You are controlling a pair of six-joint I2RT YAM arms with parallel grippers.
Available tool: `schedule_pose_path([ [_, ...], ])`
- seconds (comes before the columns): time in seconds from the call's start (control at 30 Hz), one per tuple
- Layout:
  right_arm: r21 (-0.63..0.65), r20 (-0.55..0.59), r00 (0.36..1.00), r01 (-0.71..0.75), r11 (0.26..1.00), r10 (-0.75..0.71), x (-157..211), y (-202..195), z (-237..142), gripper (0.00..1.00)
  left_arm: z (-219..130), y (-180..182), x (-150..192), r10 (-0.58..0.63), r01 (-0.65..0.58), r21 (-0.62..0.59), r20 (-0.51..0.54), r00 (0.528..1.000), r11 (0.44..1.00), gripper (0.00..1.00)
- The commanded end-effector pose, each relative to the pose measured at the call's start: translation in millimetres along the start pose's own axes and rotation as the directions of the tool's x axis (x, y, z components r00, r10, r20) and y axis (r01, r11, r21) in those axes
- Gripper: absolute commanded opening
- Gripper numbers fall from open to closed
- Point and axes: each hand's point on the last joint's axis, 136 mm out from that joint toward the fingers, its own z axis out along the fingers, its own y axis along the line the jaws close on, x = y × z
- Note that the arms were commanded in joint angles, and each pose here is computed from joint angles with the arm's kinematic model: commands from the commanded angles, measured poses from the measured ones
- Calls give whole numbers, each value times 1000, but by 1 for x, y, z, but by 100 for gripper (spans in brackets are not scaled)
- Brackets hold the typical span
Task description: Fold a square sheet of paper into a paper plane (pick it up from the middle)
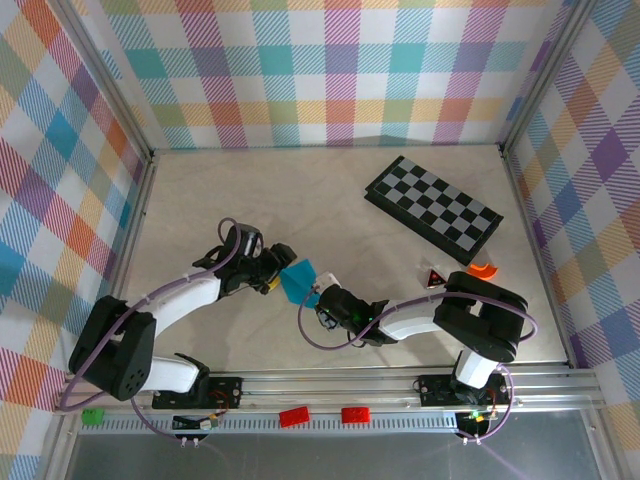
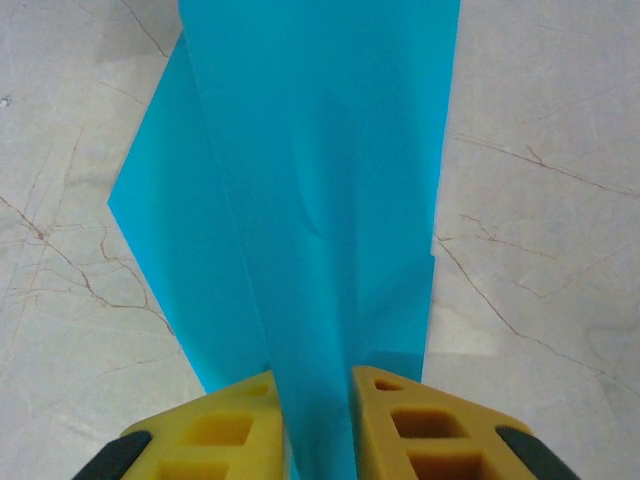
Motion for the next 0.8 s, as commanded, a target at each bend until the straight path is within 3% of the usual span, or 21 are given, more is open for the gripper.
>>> schedule_pose_path([
  [0.0, -16, 16, 1000, -7, 1000, 8, -3, 2, 2, 22, 5, 1, -1, -35, 36, 2, -18, 999, 999, 71],
  [0.27, -31, 30, 999, -18, 999, 19, -5, 5, 3, 20, 17, 3, -3, -49, 49, -6, -22, 999, 999, 63],
  [0.6, -47, 46, 999, -25, 999, 27, -6, 7, 1, 24, 37, -2, -2, -2, 1, -12, -84, 997, 1000, 46],
  [0.77, -58, 53, 998, 20, 998, -17, -5, 7, -4, 29, 40, -1, -5, 25, -27, -22, -79, 997, 999, 26],
])
